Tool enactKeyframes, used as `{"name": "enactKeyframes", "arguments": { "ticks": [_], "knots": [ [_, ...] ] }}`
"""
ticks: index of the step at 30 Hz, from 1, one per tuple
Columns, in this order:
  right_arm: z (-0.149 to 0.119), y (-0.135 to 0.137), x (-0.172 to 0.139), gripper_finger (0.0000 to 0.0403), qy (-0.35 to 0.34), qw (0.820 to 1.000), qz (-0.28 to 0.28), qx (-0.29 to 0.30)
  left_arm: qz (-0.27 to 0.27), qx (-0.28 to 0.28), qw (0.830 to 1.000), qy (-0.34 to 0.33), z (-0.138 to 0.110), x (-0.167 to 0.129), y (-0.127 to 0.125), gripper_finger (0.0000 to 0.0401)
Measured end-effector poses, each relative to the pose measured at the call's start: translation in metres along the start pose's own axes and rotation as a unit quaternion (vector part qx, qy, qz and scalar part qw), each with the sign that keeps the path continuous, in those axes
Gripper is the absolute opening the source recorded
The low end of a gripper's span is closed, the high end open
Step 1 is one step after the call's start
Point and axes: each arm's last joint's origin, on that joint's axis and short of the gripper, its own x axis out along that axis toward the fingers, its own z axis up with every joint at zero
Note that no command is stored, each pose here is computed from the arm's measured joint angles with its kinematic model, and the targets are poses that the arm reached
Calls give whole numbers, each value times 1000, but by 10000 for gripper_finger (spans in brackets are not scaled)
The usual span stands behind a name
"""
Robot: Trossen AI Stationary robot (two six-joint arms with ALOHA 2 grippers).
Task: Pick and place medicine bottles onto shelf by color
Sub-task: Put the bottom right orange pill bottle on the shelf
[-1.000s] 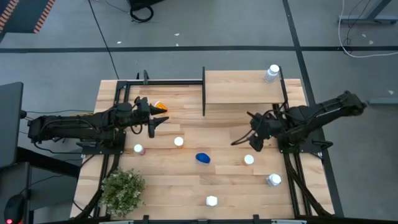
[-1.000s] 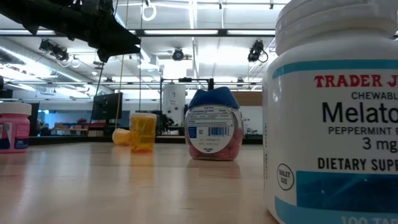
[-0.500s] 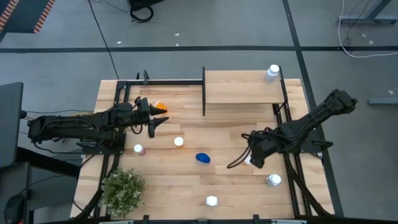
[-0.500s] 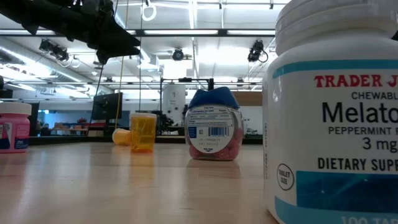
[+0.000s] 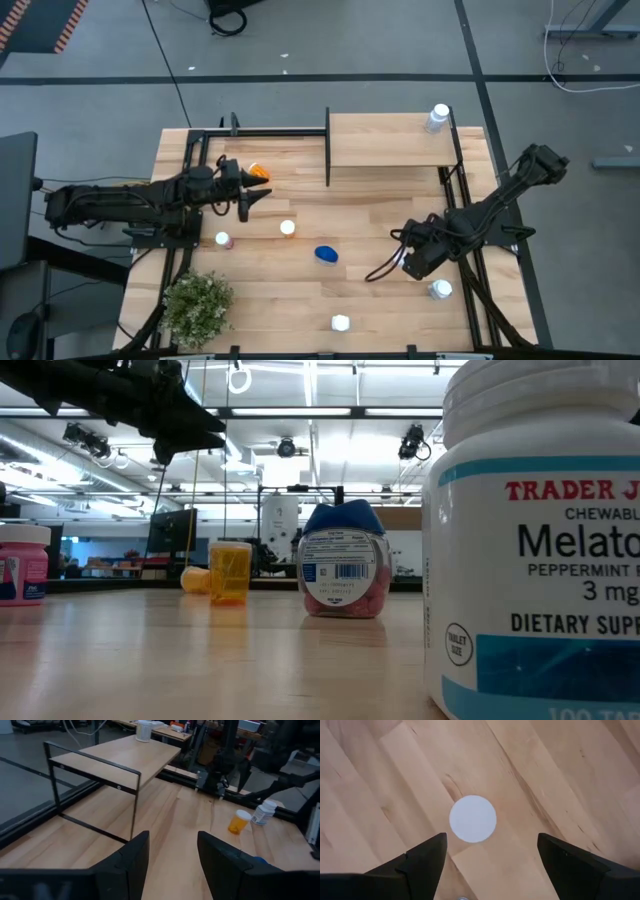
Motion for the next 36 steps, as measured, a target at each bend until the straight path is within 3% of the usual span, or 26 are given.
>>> {"name": "enactKeyframes", "arguments": {
  "ticks": [15, 28, 36],
  "knots": [
    [3, 21, 24, 320, -31, 999, -14, -29, -35, 21, 999, -7, 0, -2, -11, 177],
    [4, 22, 24, 320, -33, 999, -11, -27, -23, 52, 998, -7, -1, -2, -11, 234],
    [3, 22, 24, 320, -20, 999, -5, -27, -21, 44, 999, 5, -3, -2, -10, 236]
  ]
}}
